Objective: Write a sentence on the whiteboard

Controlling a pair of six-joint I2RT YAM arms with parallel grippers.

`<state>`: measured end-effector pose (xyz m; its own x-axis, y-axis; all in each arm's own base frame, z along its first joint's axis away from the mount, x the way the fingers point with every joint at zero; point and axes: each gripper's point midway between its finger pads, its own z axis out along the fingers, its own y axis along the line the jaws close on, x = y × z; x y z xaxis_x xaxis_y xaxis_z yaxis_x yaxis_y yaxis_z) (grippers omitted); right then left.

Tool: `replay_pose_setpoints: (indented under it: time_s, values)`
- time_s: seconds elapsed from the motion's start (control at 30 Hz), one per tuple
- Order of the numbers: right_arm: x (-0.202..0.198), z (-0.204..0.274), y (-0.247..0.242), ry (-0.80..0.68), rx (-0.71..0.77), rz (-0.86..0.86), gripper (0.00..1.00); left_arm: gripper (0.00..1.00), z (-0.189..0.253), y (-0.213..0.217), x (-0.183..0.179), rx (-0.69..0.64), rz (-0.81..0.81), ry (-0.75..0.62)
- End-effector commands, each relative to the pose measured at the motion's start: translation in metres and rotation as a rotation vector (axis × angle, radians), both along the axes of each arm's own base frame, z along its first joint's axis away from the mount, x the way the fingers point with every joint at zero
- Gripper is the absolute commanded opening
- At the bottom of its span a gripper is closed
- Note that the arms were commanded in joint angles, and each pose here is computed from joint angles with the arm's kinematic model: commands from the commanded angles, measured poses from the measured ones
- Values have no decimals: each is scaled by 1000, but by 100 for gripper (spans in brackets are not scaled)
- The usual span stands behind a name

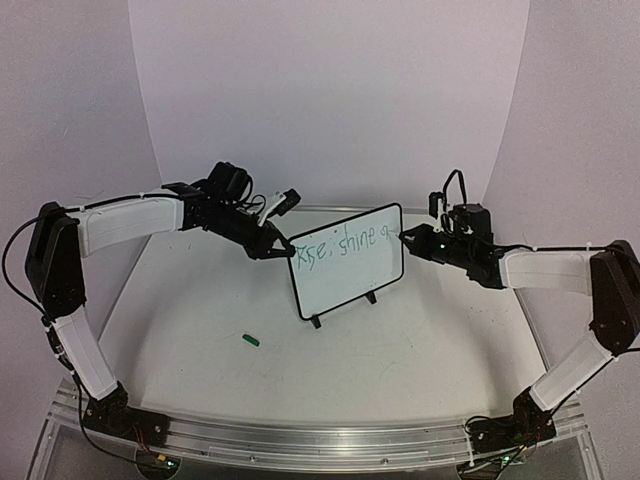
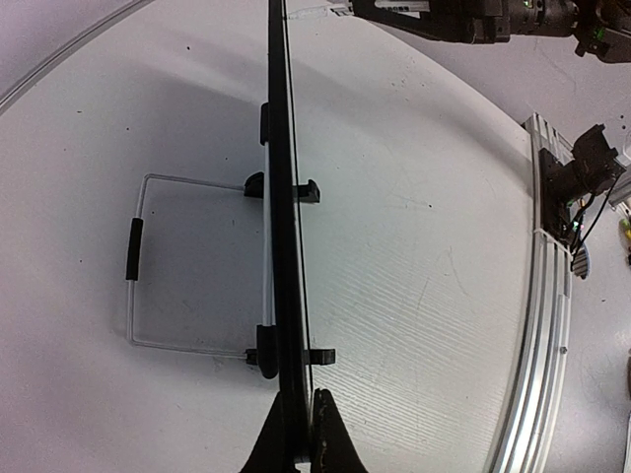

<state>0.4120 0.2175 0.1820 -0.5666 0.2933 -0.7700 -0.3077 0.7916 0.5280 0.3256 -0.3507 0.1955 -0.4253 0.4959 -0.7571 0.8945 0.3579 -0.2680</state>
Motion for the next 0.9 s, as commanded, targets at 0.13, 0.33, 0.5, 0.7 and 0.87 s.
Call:
replay_pose_setpoints:
  time_s: [0.13, 0.33, 0.5, 0.7, 0.87]
  values:
    - [12, 43, -1, -114, 35, -22, 0, 0, -39, 7, -13, 127, -20, 63]
    - [12, 47, -2, -128, 32, -30, 0, 0, -40, 8, -12, 128, -20, 64]
    - [12, 50, -3, -136, 31, -35, 0, 0, -41, 7, -12, 129, -21, 64]
    - [12, 50, -6, -139, 26, -46, 0, 0, -42, 7, -12, 130, -21, 67]
    - [14, 49, -7, -141, 19, -53, 0, 0, -42, 7, -12, 130, -21, 67]
